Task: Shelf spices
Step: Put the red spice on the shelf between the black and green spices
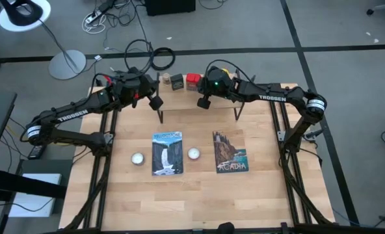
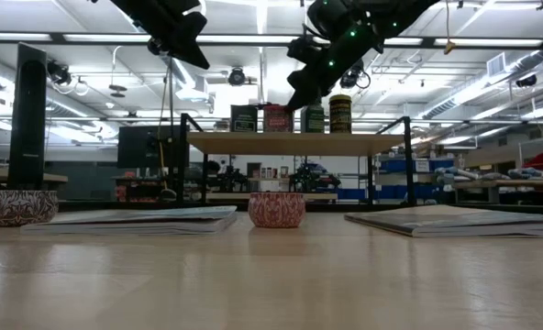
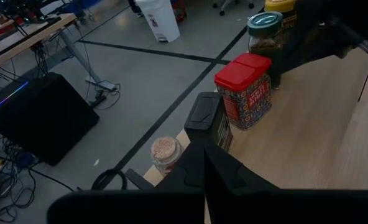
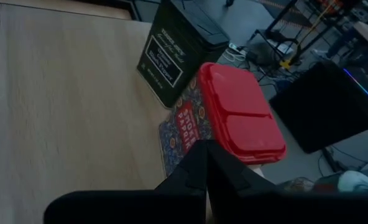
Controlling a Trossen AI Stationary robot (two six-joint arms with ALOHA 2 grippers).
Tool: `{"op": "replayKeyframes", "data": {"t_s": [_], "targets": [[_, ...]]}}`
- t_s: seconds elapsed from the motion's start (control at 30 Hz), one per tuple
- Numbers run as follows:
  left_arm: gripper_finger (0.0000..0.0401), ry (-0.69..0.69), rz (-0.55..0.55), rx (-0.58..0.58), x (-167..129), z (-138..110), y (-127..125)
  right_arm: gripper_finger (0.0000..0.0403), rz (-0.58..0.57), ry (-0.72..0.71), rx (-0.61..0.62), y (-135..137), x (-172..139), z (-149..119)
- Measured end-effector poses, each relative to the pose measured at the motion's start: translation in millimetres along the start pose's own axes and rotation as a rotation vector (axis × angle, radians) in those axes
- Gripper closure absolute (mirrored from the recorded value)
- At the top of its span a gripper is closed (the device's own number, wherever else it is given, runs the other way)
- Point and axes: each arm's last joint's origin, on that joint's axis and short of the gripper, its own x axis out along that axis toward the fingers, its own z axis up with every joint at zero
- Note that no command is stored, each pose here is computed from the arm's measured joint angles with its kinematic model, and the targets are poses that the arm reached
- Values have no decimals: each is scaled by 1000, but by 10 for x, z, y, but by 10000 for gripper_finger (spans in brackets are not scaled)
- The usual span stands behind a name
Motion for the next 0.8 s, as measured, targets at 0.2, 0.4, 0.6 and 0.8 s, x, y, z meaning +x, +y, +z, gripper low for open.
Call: {"op": "replayKeyframes", "data": {"t_s": [0.2,0.4,0.6,0.8], "targets": [[401,0,0,-1,0,0,0,403,-31,12,0,-12,0,-4],[401,1,0,-1,0,-1,0,403,-60,24,4,-46,7,-17],[401,-5,-47,-12,0,-1,-14,403,-75,28,3,-23,40,-95],[401,17,-73,-15,73,-24,-55,403,-67,-6,-21,63,35,-80]]}}
